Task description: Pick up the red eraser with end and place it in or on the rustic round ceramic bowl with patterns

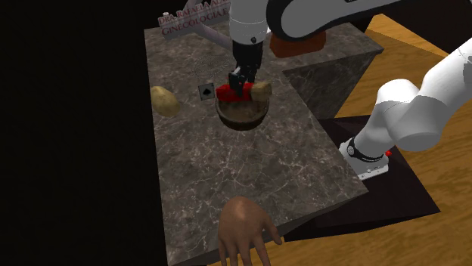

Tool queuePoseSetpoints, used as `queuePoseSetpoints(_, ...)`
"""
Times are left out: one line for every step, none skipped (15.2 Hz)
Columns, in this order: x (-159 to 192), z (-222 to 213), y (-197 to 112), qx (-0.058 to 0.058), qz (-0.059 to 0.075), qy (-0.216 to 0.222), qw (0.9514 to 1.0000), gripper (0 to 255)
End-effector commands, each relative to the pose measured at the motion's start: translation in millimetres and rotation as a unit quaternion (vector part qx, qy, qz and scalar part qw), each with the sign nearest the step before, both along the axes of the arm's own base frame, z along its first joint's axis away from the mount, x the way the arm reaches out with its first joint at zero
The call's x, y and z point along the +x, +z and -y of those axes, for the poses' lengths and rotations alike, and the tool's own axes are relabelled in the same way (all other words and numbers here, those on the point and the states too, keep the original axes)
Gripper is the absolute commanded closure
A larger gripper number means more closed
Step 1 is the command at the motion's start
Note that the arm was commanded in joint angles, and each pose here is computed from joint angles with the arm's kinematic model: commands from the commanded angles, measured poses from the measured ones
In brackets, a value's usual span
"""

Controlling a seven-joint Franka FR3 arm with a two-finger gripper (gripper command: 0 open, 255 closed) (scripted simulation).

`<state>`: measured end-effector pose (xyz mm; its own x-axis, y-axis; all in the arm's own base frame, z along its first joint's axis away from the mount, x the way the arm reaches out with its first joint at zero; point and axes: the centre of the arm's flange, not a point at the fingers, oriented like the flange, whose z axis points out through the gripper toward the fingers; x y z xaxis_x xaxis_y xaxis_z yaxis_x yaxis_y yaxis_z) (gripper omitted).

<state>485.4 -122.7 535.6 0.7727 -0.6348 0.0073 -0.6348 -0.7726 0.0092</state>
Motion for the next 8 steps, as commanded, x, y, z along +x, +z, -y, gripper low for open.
queuePoseSetpoints(0, 1, -10, 0.000, 0.000, 0.000, 1.0000, 255)
queuePoseSetpoints(0, 1, -15, 0.000, 0.000, 0.000, 1.0000, 255)
queuePoseSetpoints(0, 1, -21, 0.000, 0.000, 0.000, 1.0000, 255)
queuePoseSetpoints(0, 1, -26, 0.000, 0.000, 0.000, 1.0000, 255)
queuePoseSetpoints(0, 1, -31, 0.000, 0.000, 0.000, 1.0000, 255)
queuePoseSetpoints(0, 1, -37, 0.000, 0.000, 0.000, 1.0000, 255)
queuePoseSetpoints(0, 1, -42, 0.000, 0.000, 0.000, 1.0000, 255)
queuePoseSetpoints(0, 1, -47, 0.000, 0.000, 0.000, 1.0000, 255)
